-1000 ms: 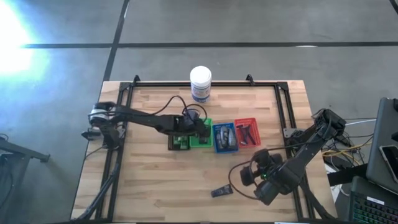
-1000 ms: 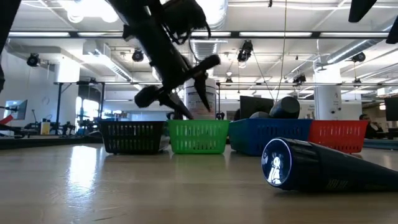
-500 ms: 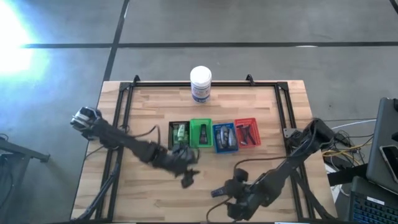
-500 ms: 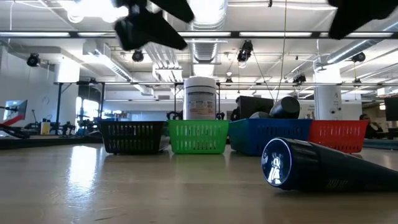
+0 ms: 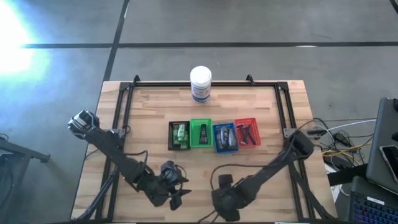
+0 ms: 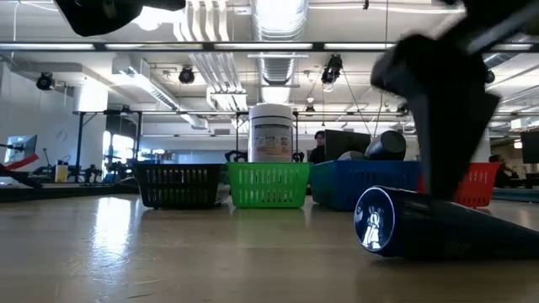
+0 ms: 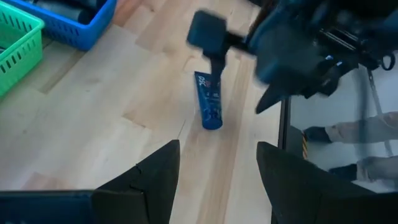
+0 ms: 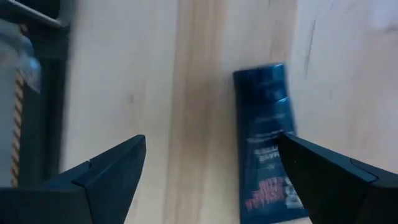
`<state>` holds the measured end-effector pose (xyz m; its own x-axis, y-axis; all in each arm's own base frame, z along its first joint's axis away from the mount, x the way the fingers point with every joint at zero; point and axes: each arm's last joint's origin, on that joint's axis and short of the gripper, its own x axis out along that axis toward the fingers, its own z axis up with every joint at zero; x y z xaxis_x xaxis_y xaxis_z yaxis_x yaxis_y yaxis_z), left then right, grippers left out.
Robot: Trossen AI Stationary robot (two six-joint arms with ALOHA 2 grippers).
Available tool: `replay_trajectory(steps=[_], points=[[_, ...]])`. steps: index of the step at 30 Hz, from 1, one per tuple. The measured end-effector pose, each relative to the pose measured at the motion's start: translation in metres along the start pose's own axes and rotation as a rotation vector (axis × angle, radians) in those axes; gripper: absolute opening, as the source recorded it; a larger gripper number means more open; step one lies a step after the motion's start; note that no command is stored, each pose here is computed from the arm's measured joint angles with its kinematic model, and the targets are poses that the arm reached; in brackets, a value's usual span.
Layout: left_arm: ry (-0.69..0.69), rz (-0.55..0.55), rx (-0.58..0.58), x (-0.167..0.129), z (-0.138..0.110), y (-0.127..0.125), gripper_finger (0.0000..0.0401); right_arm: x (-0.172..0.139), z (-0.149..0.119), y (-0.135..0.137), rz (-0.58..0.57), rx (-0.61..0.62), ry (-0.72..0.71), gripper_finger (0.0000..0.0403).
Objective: Pick & Place Travel size toiletries
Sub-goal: Put the shave cream into the green basket
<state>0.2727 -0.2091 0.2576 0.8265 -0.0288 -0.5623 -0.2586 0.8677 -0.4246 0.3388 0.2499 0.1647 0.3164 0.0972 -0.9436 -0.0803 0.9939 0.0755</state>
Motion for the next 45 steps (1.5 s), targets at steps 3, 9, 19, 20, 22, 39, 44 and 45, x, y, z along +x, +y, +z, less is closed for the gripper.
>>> replay_trajectory(steps=[3, 9, 19, 20, 22, 39, 44, 45], points=[[-0.003, -0.006, 0.000, -0.002, 0.000, -0.001, 0.0218, 0.011, 0.004, -0.003, -0.011, 0.008, 0.026, 0.0364], [-0.009, -0.014, 0.060, -0.005, 0.002, -0.002, 0.0218, 0.009, 0.007, -0.006, -0.087, 0.029, 0.096, 0.0363], [-0.002, 0.024, 0.141, -0.023, 0.017, 0.010, 0.0218, 0.008, 0.015, -0.016, -0.089, 0.046, 0.075, 0.0364], [0.001, 0.026, 0.144, -0.026, 0.018, 0.011, 0.0218, 0.011, 0.013, -0.019, -0.093, 0.041, 0.082, 0.0363], [-0.003, 0.029, 0.147, -0.032, 0.021, 0.013, 0.0218, 0.017, 0.014, -0.022, -0.090, 0.015, 0.083, 0.0363], [-0.099, 0.204, 0.094, -0.092, 0.040, 0.052, 0.0218, 0.023, 0.025, -0.036, 0.031, 0.013, 0.120, 0.0152], [-0.175, 0.219, 0.074, -0.110, 0.044, 0.072, 0.0218, -0.012, 0.046, -0.062, 0.025, 0.220, 0.014, 0.0088], [-0.195, 0.223, 0.065, -0.114, 0.045, 0.076, 0.0218, -0.022, 0.051, -0.070, 0.015, 0.281, -0.018, 0.0083]])
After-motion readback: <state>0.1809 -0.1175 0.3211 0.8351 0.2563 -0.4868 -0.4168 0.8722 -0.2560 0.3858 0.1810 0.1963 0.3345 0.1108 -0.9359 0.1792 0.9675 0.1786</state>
